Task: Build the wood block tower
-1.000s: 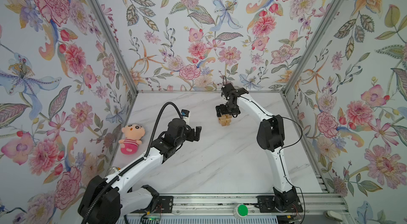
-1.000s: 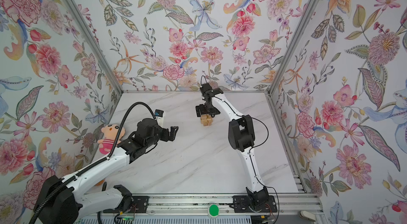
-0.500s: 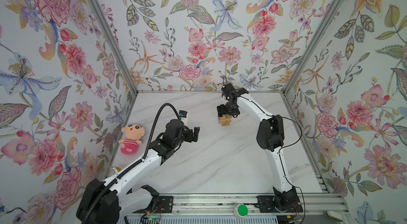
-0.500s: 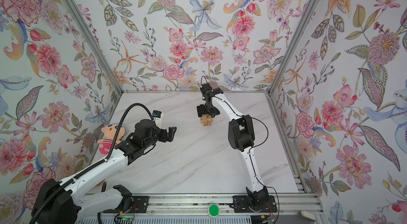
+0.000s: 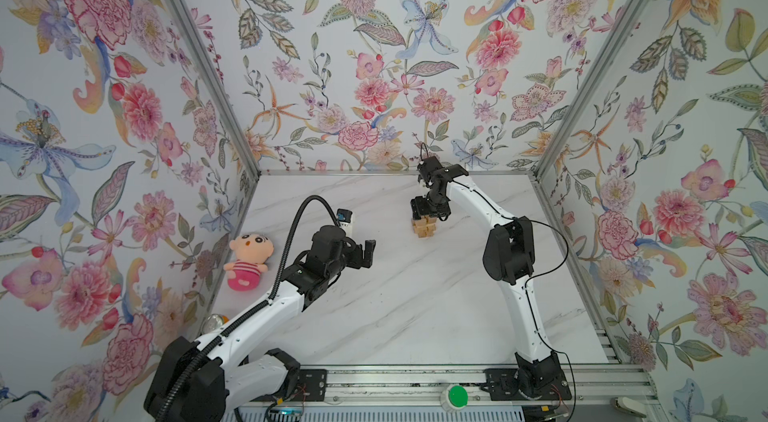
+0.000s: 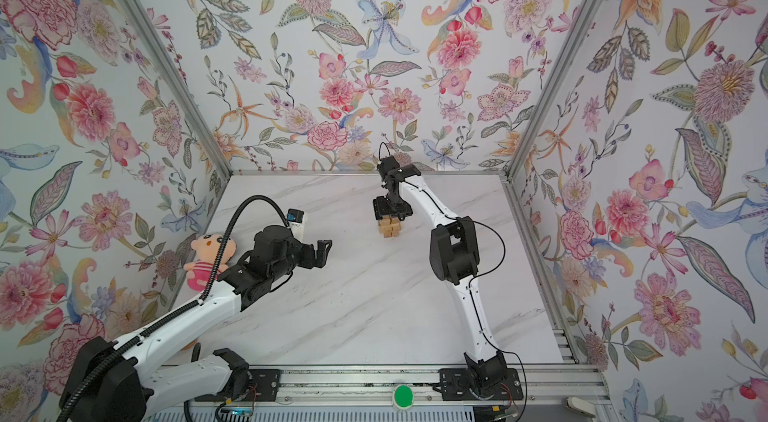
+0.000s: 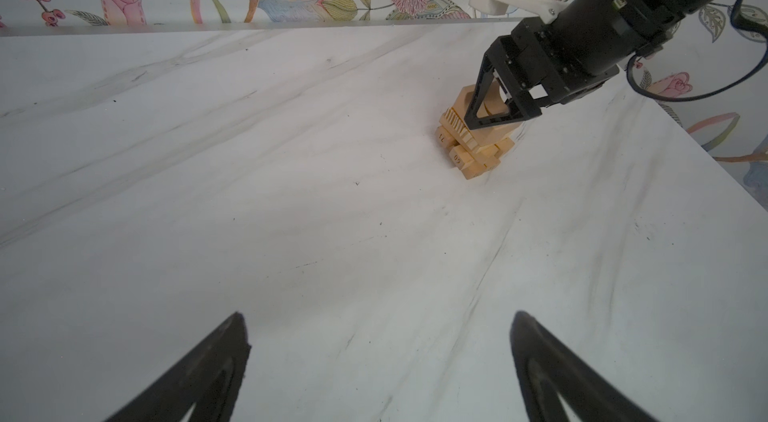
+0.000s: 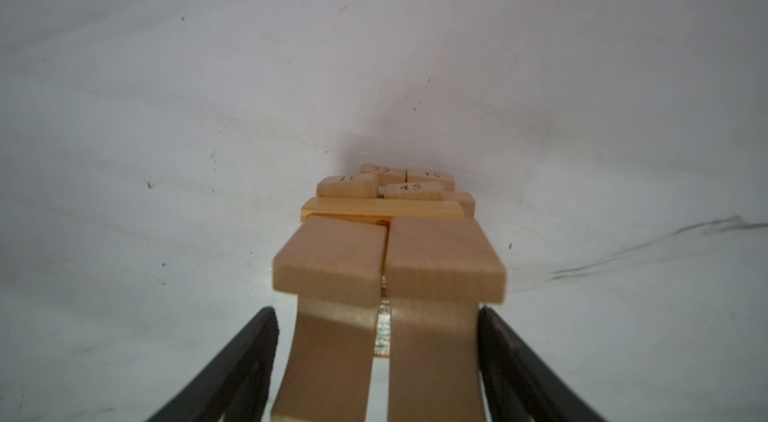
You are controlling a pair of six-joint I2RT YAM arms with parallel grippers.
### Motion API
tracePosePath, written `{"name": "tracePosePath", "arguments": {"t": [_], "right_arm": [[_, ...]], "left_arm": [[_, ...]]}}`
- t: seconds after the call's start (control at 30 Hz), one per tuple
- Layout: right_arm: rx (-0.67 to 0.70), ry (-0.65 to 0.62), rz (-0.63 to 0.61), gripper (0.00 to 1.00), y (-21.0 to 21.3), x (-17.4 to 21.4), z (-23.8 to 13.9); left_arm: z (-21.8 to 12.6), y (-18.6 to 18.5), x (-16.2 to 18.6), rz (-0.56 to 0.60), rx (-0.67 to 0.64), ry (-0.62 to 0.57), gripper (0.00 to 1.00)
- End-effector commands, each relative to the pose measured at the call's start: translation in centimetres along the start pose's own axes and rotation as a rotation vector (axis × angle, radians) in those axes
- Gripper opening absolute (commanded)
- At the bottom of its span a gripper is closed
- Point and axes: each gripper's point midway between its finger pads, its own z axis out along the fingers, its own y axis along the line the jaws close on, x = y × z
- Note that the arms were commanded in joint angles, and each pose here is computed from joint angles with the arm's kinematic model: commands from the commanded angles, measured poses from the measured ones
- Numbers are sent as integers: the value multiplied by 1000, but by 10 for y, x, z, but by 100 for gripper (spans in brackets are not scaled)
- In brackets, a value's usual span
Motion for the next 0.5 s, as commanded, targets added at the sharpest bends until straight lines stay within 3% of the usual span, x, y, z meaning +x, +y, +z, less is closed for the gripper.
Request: {"name": "tracePosePath", "arguments": {"t": [0.0,0.47], "right_arm": [[12,20,-7,77,2,3,3],[11,29,-18,71,1,4,8]], "left_arm": [[-3,2,-5,6,11,-24,99],[-5,4,-5,2,7,-27,99]]}}
